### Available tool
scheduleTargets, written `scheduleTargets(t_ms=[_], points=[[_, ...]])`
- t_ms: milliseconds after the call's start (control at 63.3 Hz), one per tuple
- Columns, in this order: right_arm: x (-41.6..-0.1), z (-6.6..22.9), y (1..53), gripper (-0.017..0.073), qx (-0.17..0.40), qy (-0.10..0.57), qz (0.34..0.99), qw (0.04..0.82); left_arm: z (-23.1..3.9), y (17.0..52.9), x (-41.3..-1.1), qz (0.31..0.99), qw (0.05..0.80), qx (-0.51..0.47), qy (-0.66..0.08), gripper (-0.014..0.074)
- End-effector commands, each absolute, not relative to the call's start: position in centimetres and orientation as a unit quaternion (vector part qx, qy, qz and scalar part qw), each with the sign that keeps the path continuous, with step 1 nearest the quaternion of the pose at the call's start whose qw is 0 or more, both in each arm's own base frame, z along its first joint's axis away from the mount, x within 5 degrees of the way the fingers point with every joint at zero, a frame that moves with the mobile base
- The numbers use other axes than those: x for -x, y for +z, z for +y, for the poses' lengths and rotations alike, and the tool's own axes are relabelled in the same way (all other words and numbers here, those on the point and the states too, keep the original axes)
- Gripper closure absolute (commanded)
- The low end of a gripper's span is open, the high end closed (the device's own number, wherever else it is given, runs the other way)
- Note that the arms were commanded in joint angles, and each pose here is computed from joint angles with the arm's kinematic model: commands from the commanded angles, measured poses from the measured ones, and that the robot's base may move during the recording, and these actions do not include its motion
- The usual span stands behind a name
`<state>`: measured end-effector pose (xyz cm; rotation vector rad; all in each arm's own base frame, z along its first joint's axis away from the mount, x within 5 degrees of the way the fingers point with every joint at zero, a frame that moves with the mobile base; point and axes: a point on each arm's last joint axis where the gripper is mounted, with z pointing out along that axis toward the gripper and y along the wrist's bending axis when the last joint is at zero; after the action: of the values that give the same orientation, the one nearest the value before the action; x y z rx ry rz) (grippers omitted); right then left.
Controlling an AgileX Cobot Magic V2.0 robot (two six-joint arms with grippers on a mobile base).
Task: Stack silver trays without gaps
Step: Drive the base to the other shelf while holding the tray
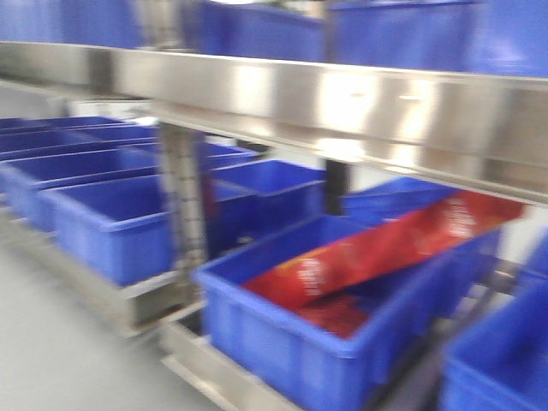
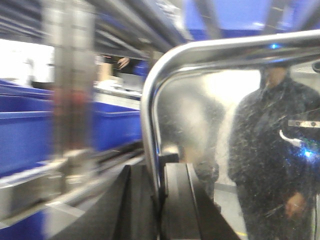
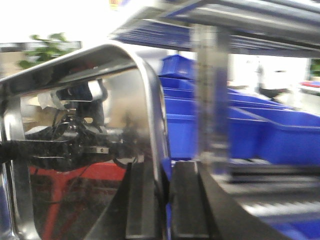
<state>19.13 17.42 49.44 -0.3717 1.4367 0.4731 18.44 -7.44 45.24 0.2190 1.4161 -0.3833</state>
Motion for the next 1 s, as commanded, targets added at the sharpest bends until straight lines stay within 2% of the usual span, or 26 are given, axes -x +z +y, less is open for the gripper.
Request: scheduleTargets(t_ms=[0, 980], points=[[-17.53, 19.56, 50.33, 0.0638, 0.228, 0.314, 0.587, 0.711, -7.87, 45.15, -18.35, 0.647, 0.733, -0.117, -0.171, 0.0610], [-17.39, 19.68, 50.42, 0.0638, 0.233, 0.321, 0.580, 0.711, -7.87, 45.15, -18.35, 0.647, 0.733, -0.117, -0.171, 0.0610]])
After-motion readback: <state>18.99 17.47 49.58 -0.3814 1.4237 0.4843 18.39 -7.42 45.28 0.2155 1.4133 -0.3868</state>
